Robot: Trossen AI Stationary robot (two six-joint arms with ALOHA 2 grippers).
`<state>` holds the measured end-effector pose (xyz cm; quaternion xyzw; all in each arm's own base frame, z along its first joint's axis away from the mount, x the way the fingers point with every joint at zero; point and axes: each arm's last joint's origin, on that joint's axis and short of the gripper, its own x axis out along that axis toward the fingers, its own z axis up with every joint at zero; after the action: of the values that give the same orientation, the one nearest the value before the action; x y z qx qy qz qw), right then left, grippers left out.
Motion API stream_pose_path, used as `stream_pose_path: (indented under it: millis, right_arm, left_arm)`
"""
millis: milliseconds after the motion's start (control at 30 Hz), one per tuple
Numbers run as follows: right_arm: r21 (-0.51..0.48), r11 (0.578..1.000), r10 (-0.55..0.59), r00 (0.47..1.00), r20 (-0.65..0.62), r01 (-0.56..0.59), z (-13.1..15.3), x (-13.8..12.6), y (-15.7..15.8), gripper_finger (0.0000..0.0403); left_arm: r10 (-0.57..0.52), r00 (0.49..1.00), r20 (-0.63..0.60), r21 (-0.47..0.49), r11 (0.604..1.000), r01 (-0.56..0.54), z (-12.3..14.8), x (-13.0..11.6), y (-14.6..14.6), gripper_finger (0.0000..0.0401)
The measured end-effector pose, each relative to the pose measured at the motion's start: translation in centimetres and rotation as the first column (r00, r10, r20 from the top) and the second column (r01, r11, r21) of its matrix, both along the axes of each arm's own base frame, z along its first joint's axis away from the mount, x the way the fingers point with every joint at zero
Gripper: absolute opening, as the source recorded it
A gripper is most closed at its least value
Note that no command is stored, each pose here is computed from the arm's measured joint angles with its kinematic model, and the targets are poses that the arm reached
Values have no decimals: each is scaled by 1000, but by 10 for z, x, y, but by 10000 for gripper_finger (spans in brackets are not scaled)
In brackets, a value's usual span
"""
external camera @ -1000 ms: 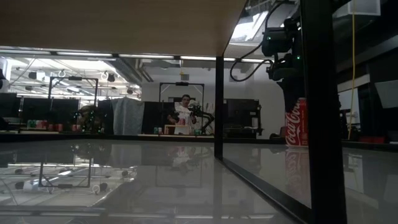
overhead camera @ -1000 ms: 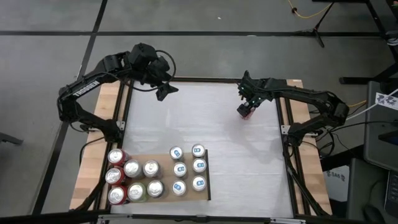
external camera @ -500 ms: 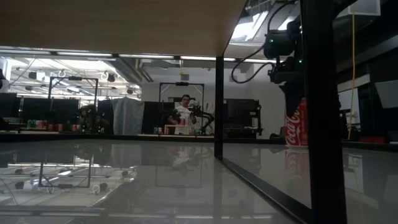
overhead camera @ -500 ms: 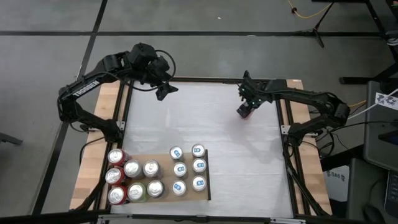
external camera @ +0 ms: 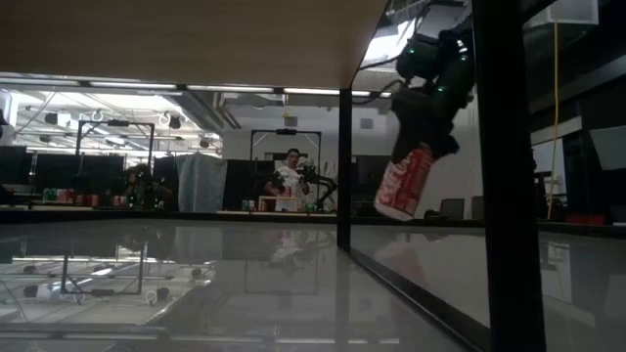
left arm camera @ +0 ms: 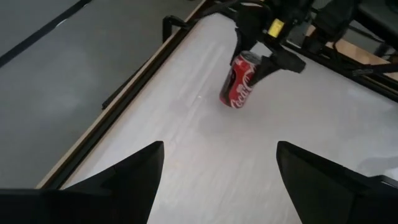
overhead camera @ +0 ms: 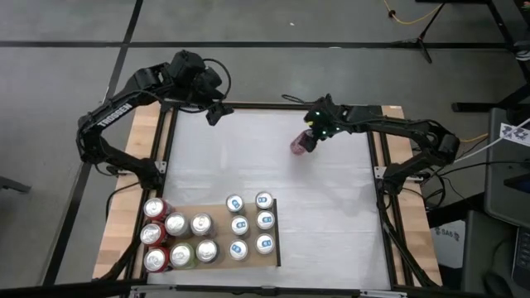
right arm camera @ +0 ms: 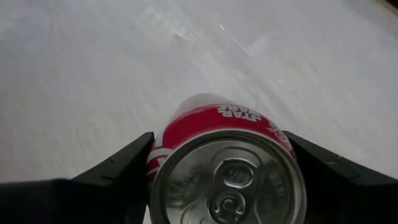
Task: Place canned beverage on shelf
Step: Put the red soda can on the shelf
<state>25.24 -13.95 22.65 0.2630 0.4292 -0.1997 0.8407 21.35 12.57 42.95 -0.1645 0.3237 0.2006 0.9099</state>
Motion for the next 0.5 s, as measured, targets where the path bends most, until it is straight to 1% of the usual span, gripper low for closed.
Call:
stream_pose_path:
  millis: [100,233,400,500]
  right_arm:
    - [-27,998,64,998,-6,-64,3,17,2,289]
    - [-82,981,177,984,17,-175,13,54,5,288]
    - [-161,927,345,938,21,-338,28,102,6,289]
    - [-190,894,415,910,11,-406,37,128,4,292]
  left_arm:
    - [19,1000,-6,-4,1000,-19,-1,-3,4,305]
    - [39,999,-15,-9,999,-39,-1,-6,8,305]
    - [58,997,-55,-33,998,-60,-5,-11,10,305]
    - [66,994,-84,-51,996,-70,-7,-15,11,305]
